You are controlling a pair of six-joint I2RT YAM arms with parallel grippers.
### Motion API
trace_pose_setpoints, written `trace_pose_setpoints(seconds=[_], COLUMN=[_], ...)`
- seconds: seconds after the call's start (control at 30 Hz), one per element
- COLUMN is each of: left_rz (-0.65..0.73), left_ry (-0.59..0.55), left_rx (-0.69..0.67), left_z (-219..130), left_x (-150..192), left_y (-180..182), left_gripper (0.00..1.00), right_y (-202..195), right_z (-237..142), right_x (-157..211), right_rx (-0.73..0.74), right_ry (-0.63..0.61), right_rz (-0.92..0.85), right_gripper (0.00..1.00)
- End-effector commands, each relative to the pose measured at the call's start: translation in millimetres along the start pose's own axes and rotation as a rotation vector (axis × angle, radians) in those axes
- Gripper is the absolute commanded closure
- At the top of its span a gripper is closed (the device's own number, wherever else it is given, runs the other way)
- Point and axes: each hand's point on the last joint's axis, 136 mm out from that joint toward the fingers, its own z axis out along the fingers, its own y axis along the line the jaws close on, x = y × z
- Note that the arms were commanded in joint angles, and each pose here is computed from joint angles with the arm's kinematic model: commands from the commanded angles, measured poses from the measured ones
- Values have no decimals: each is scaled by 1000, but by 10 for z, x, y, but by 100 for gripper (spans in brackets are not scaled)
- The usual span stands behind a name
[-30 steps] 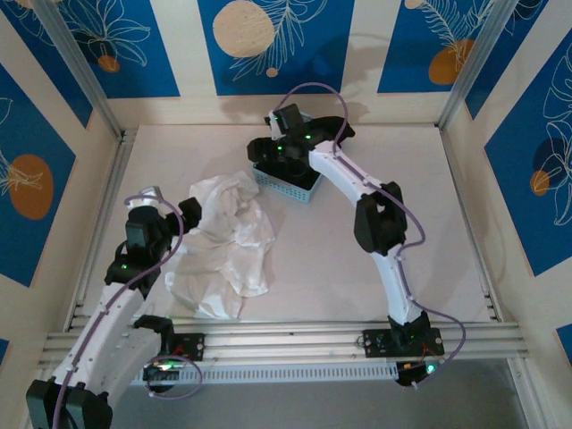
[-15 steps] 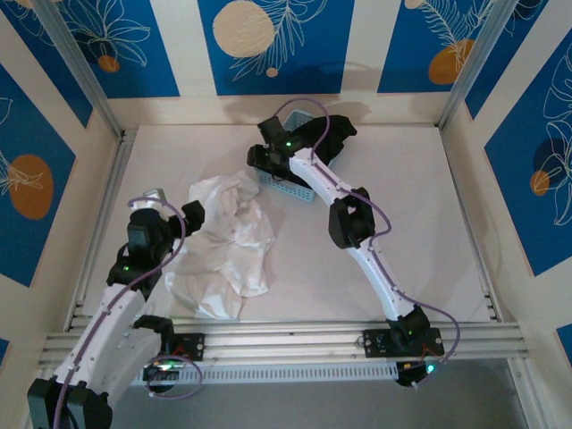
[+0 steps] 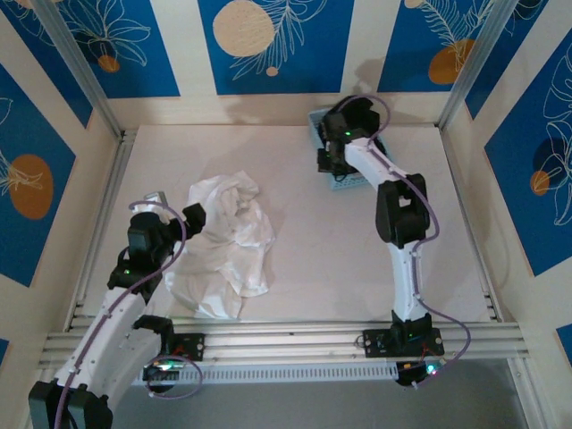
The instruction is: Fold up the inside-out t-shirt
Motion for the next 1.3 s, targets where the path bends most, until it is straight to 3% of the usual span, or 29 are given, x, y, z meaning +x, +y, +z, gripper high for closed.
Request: trace_pose_setpoints(seconds=[0.0,0.3,0.43,0.53,0.63,0.77,0.87,0.97,1.1,1.27], left_rz=[7,1,13,28,41,37,43,57,67,138], left_ry=[-28,16,47,83,131,194,226,256,309,279], left_rx=[42,85,83,66,9,-62,-96,-91,-78,-50], left_z=[23,137,146,151,171,227,281,363,476,612], left_x=[-49,42,112,205,326,514,610,663,748,614], left_y=[-66,-133,-121,-73,47,216,298,291,244,65], left_gripper=[0,0,0,0,0,0,0,1,4,5], right_y=[-646,-1849,-2121,-2233,-2194,-1630,-913,35,1198,1933], right_z=[-239,-264,-219,-291,-514,-943,-1225,-1342,-1340,-1152], right_x=[148,176,53,-94,-249,-396,-343,-24,698,1413], right_rx=[138,272,336,421,467,405,283,28,-317,-587], right_ry=[39,77,82,60,11,-130,-229,-270,-209,-42], right_rz=[-54,-83,-121,-168,-171,-225,-294,-375,-452,-402], right_gripper=[92,94,92,80,54,35,32,32,33,36])
